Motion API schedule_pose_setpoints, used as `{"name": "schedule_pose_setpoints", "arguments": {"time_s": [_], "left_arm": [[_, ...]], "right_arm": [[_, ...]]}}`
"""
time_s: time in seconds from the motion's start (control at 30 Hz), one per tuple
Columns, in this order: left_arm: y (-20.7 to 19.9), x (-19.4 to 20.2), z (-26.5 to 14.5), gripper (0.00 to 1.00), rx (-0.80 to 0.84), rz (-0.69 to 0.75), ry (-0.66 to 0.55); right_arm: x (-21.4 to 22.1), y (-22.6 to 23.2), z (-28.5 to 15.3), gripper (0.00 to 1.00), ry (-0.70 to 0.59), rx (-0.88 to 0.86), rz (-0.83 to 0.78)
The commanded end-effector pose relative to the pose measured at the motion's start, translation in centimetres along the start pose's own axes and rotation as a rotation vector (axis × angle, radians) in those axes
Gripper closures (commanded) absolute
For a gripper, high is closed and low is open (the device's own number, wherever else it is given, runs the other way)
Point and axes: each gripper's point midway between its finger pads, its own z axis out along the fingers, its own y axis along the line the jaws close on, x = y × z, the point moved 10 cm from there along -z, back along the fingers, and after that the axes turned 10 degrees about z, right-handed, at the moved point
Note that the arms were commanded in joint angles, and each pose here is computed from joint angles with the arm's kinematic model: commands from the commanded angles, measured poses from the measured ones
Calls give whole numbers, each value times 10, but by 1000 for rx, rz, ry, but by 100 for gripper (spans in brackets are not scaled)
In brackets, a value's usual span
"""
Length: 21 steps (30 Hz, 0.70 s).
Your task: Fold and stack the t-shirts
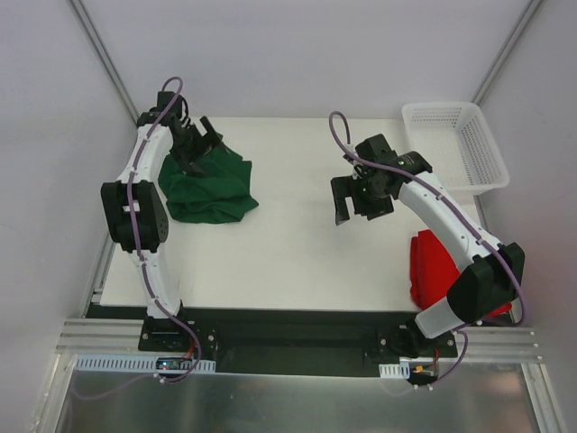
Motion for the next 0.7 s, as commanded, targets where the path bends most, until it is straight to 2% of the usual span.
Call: {"name": "schedule_pose_setpoints", "arguments": {"time_s": [0.0, 0.13, 0.27, 0.4, 0.6, 0.67], "left_arm": [[5, -7, -5, 1, -152, 43, 74], [22, 3, 5, 1, -296, 25, 157], [37, 32, 11, 1, -391, 3, 250], [44, 46, 1, 1, -465, 18, 249], [49, 45, 23, 1, -512, 91, 298], [49, 42, 29, 4, -509, 89, 301]], "right_arm": [[6, 0, -13, 4, -15, -16, 1], [3, 1, -9, 4, -7, -19, 2], [-1, 4, -4, 4, 5, -31, 12], [-4, 6, 1, 4, 16, -42, 19], [-6, 8, 8, 4, 34, -56, 19], [-6, 7, 9, 4, 38, -51, 16]]}}
